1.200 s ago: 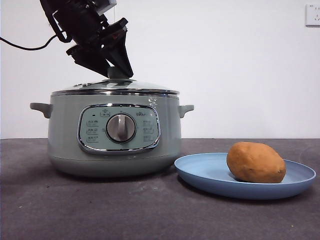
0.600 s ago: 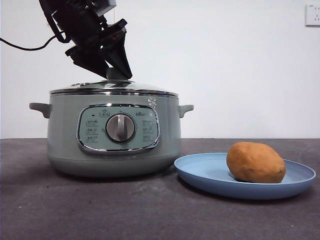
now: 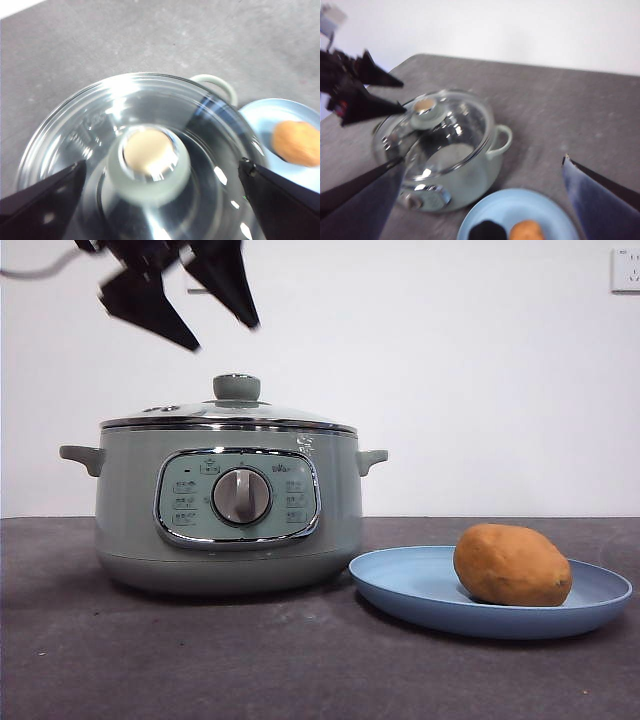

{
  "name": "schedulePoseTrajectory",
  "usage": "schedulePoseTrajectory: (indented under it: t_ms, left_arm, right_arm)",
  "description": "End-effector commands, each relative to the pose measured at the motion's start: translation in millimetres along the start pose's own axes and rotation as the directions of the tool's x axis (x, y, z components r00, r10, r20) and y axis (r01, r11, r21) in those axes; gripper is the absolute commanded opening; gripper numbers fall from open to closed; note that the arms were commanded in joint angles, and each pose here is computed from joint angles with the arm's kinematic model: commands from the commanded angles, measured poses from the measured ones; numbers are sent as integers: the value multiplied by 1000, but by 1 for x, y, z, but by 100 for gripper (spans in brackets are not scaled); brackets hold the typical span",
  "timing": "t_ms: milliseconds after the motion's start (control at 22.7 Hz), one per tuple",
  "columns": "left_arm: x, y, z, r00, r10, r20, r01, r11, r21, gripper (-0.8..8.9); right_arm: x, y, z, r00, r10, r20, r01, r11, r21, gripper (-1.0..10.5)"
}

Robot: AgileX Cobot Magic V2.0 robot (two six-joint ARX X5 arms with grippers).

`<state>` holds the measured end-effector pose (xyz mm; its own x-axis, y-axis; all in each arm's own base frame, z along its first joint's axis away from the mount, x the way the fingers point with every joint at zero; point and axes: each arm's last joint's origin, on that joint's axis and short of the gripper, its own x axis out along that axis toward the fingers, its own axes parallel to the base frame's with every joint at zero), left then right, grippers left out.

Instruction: Take the potato out from the steamer,put the potato on the plate,close the lid

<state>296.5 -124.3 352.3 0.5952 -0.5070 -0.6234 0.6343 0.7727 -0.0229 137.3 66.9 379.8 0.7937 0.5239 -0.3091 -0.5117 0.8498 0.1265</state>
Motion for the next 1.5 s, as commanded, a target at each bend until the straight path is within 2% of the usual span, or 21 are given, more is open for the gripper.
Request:
schedulePoseTrajectory:
  t_ms: [44, 132, 353, 397, 441, 529, 574, 1500]
  left_arm:
    - [-29, -8, -1, 1000, -6, 0, 6, 1000, -19, 569]
    - [-59, -18, -8, 1000, -17, -21, 16, 999, -36, 565]
    - [-116, -37, -32, 993, -41, -109, 33, 997, -67, 559]
    - [-124, -41, -36, 990, -70, -120, 62, 995, -75, 487]
    - [-128, -44, -39, 987, -103, -123, 93, 992, -82, 361]
    - [-136, -48, -42, 982, -151, -113, 142, 986, -87, 27]
    - [-137, -48, -42, 980, -166, -109, 157, 984, -89, -6]
    - [-136, -48, -42, 981, -162, -107, 153, 984, -87, -4]
  right_arm:
    - [0, 1, -3, 998, 42, -38, -41, 999, 34, 566]
    - [1, 2, -10, 990, 92, -109, -84, 993, 81, 565]
    - [-2, 6, -26, 932, 238, -274, -191, 964, 187, 562]
    - [-3, 6, -29, 916, 265, -300, -208, 956, 206, 538]
    - [-4, 7, -30, 906, 279, -318, -217, 951, 219, 460]
    - [-5, 7, -34, 893, 283, -350, -210, 950, 232, 136]
    - [-5, 7, -34, 891, 282, -356, -207, 950, 234, -26]
    - [-5, 6, -34, 896, 266, -354, -194, 955, 225, 1]
